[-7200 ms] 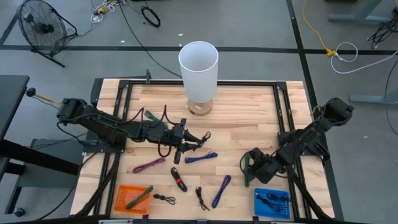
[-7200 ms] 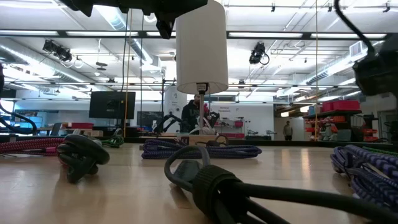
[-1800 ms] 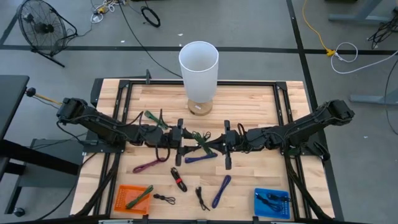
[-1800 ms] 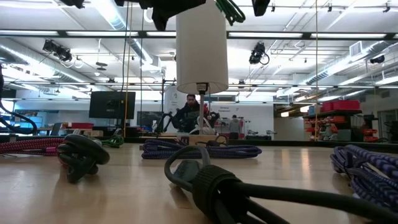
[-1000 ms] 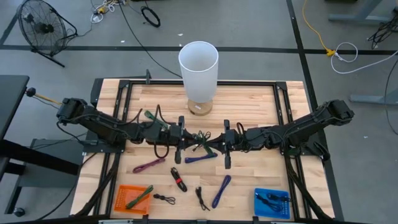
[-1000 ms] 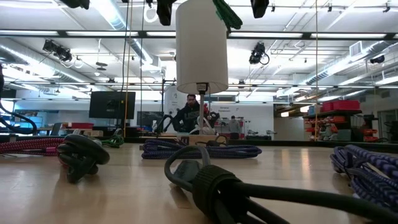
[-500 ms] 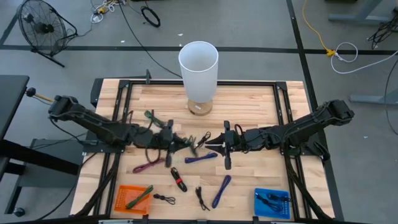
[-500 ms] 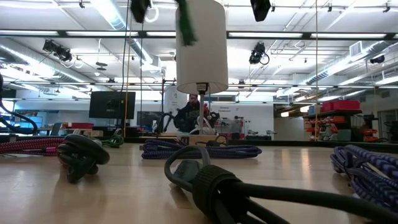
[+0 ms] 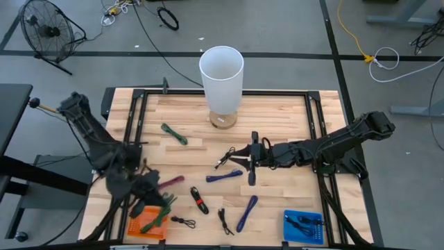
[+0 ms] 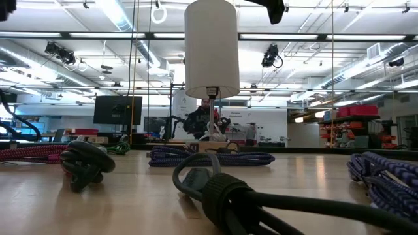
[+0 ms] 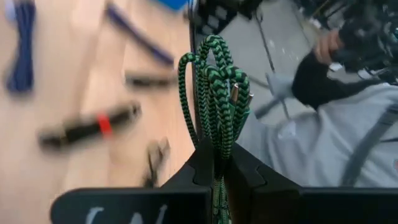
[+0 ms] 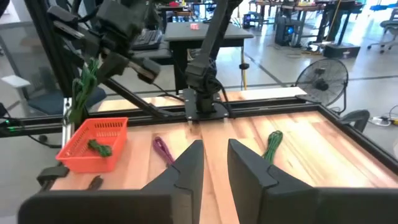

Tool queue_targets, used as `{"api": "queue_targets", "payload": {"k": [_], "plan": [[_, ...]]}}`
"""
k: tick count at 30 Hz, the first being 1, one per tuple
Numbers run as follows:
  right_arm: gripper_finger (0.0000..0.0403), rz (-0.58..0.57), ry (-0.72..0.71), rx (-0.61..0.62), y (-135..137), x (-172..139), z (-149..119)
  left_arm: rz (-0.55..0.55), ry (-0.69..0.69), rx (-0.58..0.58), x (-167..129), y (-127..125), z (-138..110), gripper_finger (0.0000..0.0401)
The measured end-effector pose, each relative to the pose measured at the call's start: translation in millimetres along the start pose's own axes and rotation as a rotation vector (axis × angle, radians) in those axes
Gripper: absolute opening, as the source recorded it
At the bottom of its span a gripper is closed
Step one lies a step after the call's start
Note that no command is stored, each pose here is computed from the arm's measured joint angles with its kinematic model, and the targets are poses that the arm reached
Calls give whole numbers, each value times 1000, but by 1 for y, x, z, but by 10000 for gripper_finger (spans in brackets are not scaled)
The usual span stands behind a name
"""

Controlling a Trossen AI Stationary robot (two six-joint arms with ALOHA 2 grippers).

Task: Pick & Place USB Port
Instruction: Put the black and green charger cable into the orange bin

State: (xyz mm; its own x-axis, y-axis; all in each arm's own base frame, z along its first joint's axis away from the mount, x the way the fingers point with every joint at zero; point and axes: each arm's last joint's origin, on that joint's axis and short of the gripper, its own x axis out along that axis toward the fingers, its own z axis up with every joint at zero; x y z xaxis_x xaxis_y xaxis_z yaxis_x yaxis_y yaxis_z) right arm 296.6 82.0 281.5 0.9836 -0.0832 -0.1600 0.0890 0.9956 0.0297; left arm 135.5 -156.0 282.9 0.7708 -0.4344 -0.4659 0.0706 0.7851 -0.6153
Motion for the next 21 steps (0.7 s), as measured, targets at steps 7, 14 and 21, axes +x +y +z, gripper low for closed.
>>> {"api": "queue_targets", "payload": {"k": [7, 14, 21], "plan": [[70, -16, -1, -1, -5, 2, 0, 130, 183, -198, -10, 6, -30, 16], [70, -13, 2, -2, -4, 2, 0, 212, 238, -272, -9, 9, -41, 16], [70, -13, 8, -3, -5, 1, 0, 293, 403, -285, 12, 11, -58, 16]]}}
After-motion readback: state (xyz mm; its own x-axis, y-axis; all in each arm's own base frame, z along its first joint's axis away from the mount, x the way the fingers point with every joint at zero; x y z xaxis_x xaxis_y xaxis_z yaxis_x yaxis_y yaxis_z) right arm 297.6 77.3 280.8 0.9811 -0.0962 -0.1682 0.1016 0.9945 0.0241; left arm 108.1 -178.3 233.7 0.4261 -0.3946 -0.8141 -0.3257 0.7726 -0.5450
